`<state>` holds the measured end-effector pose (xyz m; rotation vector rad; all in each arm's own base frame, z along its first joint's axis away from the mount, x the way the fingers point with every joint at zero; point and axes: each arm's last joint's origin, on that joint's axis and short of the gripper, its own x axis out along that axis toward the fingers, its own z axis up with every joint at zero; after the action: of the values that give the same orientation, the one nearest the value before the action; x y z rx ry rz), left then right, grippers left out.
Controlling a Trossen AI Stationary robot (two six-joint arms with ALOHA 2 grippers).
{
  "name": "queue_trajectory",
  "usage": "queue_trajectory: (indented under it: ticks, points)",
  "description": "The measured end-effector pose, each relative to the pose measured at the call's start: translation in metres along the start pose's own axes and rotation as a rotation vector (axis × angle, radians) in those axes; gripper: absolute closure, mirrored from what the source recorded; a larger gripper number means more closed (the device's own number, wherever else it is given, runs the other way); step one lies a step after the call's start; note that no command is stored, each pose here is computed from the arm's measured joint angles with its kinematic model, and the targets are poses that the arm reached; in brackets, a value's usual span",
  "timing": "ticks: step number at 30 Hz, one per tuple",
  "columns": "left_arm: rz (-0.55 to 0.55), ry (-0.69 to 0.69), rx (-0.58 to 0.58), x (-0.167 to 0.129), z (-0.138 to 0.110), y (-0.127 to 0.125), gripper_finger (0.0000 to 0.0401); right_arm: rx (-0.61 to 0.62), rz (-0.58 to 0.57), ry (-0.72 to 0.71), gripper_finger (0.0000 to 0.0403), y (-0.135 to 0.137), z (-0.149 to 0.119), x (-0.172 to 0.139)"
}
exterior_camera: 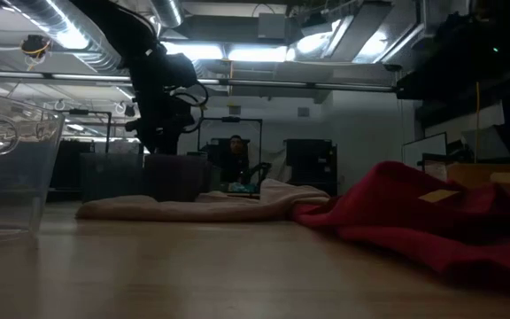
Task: Sort spices by type
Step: Put the green seasoning bottle into the green bin
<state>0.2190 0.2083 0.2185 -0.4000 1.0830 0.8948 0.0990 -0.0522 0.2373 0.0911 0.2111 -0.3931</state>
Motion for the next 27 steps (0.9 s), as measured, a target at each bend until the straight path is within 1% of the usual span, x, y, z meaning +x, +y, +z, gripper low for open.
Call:
queue_trajectory:
  ticks: [8, 13, 19, 21, 25, 27]
  points:
    - [0.0, 0.001, 0.008, 0.0, 0.0, 0.0, 0.0191, 0.101, 0.029, -0.051, 0.0143, 0.001, -0.036, -0.008]
    - [0.0, 0.011, 0.009, 0.0, -0.001, 0.0, 0.0191, 0.107, 0.03, -0.052, 0.0143, 0.001, -0.054, -0.007]
    - [0.003, 0.029, -0.022, 0.0, -0.003, 0.0, 0.0191, 0.109, 0.029, -0.036, 0.0143, 0.0, -0.063, -0.005]
    - [0.002, 0.021, -0.037, 0.0, -0.002, 0.0, 0.0191, 0.111, 0.027, -0.023, 0.0143, 0.0, -0.065, -0.004]
    - [0.001, 0.011, -0.041, 0.0, -0.001, -0.001, 0.0191, 0.107, 0.016, 0.055, 0.0143, 0.0, -0.072, -0.004]
    - [0.0, 0.006, -0.042, 0.0, -0.001, -0.001, 0.0191, 0.134, -0.006, 0.098, 0.0143, -0.001, -0.076, -0.005]
